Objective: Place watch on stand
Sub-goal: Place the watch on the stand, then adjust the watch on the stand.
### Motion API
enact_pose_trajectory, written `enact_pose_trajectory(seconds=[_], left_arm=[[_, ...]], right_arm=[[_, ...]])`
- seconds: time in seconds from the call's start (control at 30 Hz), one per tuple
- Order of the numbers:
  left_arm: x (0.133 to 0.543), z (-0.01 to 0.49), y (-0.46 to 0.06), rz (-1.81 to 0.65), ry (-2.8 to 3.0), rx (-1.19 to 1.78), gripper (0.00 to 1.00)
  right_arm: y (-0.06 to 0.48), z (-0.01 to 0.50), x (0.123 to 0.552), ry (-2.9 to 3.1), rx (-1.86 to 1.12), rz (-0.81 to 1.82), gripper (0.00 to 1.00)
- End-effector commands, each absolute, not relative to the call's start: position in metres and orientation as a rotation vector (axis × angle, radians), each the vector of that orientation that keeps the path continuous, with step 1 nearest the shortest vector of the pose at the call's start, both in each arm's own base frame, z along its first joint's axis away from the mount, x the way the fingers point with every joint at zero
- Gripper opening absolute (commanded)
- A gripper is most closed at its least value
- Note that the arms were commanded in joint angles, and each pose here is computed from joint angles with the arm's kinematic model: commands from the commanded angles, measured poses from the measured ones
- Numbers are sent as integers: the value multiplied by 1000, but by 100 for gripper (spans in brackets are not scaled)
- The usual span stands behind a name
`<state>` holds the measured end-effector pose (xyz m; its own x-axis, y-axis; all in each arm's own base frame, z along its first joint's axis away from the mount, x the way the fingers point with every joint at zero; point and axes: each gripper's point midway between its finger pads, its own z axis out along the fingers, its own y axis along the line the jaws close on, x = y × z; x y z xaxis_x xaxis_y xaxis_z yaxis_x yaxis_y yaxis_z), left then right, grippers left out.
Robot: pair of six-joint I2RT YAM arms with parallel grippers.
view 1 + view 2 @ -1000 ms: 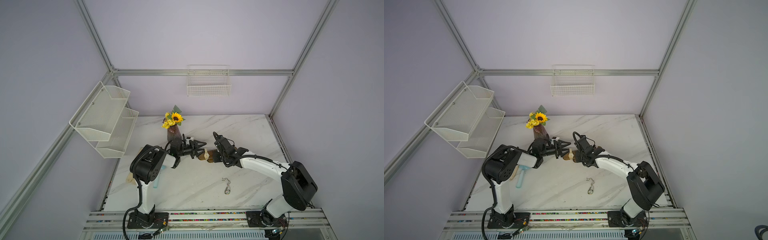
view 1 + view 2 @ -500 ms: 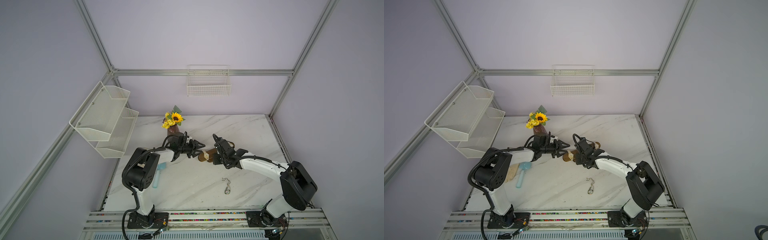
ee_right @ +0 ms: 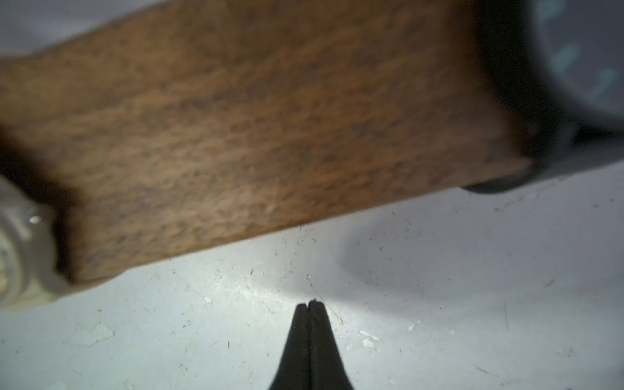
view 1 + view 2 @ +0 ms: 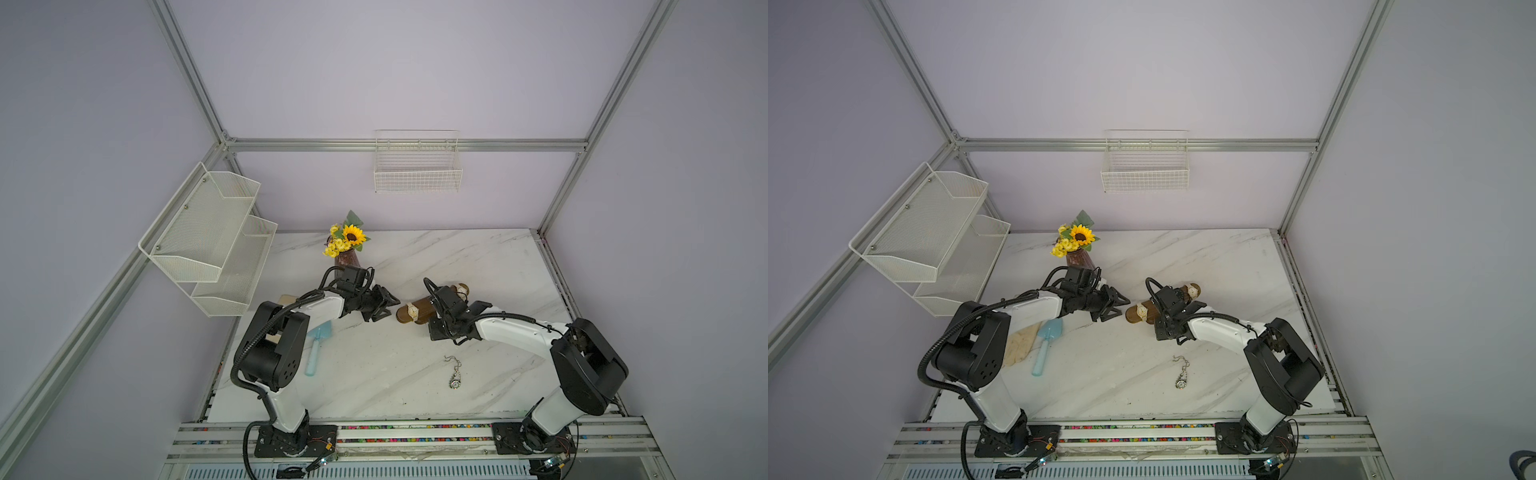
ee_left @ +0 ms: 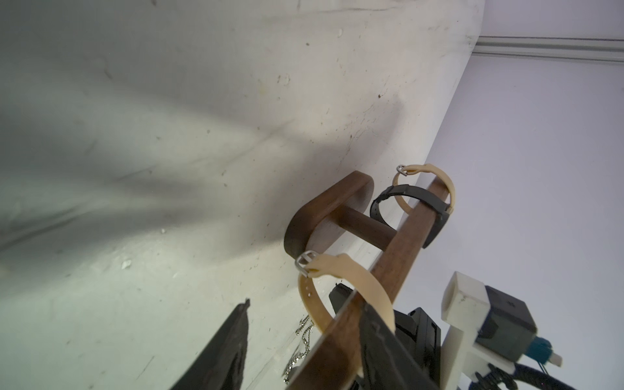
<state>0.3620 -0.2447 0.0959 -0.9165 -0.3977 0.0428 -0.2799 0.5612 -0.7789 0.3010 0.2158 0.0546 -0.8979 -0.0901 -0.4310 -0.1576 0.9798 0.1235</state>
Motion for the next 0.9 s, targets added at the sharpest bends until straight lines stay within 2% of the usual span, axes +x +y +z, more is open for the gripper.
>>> enact_pose_trajectory(seconds=[0.0,0.23,0.3,0.4,0.47,0.7,0.77,0.87], left_arm=[[359,118,-232,-1216,2608,-515,53],[345,140,-204,-1034,2574,-461,51],[334,144,-197,-984,2572,-450,44],[313,156,-193,-973,2550,-409,29],[301,160,-197,-964,2558,-348,24],[265,162,-230,-828,2624,-70,26],[262,153,-234,-800,2650,-61,26],[268,147,-239,-782,2670,-77,26]], right_arm=[[219,71,301,2650,-165,264,0],[217,101,297,2588,-161,307,0],[208,103,292,2596,-141,261,0],[196,106,283,2602,-79,236,0],[191,101,272,2642,-45,249,0],[169,79,216,2782,23,225,0],[165,84,220,2757,36,189,5],[147,111,251,2641,49,44,7]])
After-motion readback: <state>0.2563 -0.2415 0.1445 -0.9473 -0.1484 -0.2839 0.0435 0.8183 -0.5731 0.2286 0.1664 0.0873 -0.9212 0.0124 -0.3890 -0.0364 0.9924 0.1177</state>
